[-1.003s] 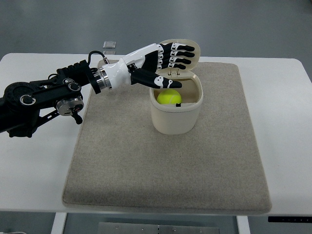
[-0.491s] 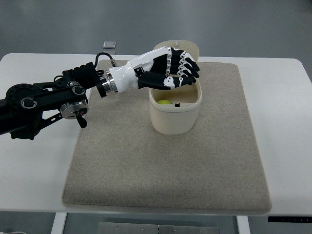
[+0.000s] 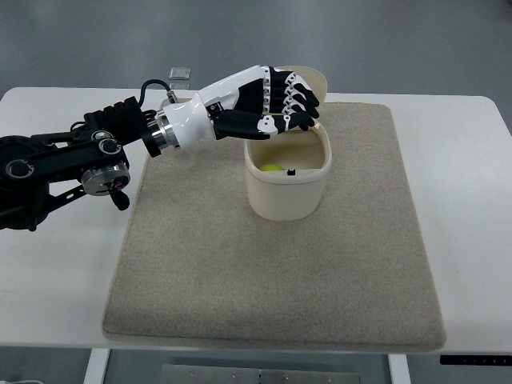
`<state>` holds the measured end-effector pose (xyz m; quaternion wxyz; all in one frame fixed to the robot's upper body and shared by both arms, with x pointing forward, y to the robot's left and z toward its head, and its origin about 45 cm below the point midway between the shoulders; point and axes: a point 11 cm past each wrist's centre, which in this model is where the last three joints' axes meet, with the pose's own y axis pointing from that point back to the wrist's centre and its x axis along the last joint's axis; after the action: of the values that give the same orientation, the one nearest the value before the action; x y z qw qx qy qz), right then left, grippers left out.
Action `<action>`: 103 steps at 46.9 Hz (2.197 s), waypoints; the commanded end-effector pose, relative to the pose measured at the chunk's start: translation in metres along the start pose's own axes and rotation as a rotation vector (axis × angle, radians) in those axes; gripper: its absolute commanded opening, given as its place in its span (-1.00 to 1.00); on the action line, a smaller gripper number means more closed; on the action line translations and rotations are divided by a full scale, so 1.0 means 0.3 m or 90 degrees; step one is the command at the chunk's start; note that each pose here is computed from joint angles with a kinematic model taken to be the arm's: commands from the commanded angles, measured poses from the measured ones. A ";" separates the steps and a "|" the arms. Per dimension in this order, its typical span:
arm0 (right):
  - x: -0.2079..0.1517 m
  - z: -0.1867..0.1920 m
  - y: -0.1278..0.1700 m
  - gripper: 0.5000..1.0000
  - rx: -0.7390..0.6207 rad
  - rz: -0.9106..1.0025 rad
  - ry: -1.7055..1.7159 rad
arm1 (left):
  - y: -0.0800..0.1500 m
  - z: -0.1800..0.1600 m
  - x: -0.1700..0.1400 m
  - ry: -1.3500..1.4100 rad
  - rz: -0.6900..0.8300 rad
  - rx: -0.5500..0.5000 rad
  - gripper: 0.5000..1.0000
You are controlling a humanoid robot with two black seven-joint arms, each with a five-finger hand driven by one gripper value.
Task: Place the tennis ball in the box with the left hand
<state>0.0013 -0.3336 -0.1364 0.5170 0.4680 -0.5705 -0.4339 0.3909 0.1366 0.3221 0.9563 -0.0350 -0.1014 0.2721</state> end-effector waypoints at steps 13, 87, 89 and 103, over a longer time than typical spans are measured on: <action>0.000 0.000 0.000 0.60 0.000 0.000 0.000 | 0.118 0.106 0.170 0.050 0.146 -0.101 -0.67; 0.000 0.000 0.000 0.60 0.000 0.000 0.000 | 0.301 -0.361 0.499 0.339 0.640 -0.128 0.95; 0.000 0.000 0.000 0.60 0.000 0.000 0.000 | 0.294 -0.362 0.496 0.341 0.638 -0.128 0.96; 0.000 0.000 0.000 0.61 0.000 -0.001 0.000 | 0.303 -0.371 0.497 0.339 0.650 -0.123 0.96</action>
<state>0.0012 -0.3336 -0.1364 0.5171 0.4679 -0.5705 -0.4339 0.4921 0.2901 0.2298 0.6909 -0.2347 0.1478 0.6676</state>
